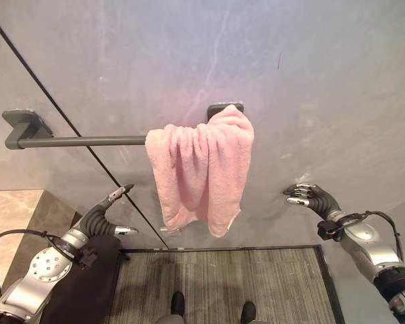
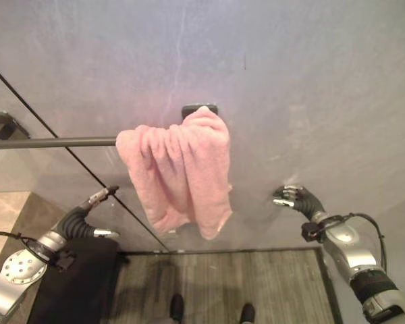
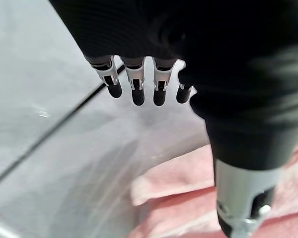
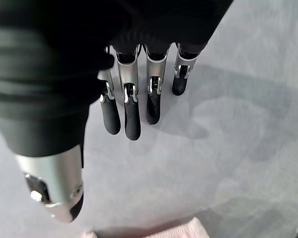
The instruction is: Put brush and paste in cup on sink, flatten towel.
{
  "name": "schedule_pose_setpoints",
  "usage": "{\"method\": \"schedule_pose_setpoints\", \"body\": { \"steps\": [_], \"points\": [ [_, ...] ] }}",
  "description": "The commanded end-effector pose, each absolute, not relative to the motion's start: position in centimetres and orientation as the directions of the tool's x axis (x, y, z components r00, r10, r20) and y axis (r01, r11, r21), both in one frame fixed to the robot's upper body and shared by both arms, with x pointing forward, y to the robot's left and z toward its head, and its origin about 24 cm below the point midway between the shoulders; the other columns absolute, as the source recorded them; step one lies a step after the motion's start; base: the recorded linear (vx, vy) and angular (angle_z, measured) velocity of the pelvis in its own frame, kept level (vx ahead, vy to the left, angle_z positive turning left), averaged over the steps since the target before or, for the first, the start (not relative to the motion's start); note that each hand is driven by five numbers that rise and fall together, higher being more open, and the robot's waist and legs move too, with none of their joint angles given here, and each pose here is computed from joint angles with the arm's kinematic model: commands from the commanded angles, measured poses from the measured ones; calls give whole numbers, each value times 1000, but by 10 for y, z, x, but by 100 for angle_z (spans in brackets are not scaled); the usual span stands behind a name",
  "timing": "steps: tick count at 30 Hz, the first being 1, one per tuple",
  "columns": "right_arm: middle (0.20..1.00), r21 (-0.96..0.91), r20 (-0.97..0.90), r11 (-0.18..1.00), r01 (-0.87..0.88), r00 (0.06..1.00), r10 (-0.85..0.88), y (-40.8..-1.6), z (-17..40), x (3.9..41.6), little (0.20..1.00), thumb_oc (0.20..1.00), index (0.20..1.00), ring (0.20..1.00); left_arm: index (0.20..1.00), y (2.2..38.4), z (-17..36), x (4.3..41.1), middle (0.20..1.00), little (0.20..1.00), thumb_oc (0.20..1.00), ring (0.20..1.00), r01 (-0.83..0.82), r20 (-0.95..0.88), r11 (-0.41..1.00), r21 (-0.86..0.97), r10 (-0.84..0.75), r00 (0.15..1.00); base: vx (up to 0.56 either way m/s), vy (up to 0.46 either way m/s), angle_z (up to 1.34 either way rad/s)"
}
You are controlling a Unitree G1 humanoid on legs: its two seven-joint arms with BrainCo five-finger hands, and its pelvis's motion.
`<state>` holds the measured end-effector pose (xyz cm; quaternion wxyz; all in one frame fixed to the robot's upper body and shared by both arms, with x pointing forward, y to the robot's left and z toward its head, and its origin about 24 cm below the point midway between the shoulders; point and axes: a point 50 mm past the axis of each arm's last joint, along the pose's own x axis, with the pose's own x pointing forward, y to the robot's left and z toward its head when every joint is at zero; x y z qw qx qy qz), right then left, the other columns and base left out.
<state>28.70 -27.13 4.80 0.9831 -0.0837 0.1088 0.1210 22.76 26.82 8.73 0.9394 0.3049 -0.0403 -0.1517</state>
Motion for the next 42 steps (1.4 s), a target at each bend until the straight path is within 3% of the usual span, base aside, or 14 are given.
{"method": "schedule_pose_setpoints", "body": {
  "steps": [1, 13, 22, 33, 42],
  "points": [
    [1000, -129, 95, 909, -396, 908, 409, -214, 126, 332, 1000, 1000, 1000, 1000, 1000, 253, 123, 245, 1000, 1000, 1000, 1000, 202, 172, 785, 586, -364, 915, 0, 0, 0],
    [1000, -25, 230, 788, -615, 764, 603, -140, 155, 335, 1000, 1000, 1000, 1000, 1000, 229, 144, 262, 1000, 1000, 1000, 1000, 190, 272, 771, 608, -427, 862, 5, 17, -8],
    [1000, -70, 129, 645, -761, 635, 762, -118, 152, 322, 1000, 1000, 1000, 1000, 1000, 221, 142, 261, 1000, 1000, 1000, 1000, 235, 240, 735, 636, -478, 845, 0, 1, -1],
    [1000, -77, 72, 647, -759, 643, 763, -109, 144, 322, 1000, 1000, 1000, 1000, 1000, 220, 140, 251, 1000, 1000, 1000, 1000, 258, 215, 718, 646, -496, 841, -1, -5, -9],
    [1000, -78, 79, 648, -757, 644, 761, -99, 143, 324, 1000, 1000, 1000, 1000, 1000, 204, 141, 240, 1000, 1000, 1000, 1000, 420, 161, 692, 587, -608, 777, 5, -9, -7]
  ]
}}
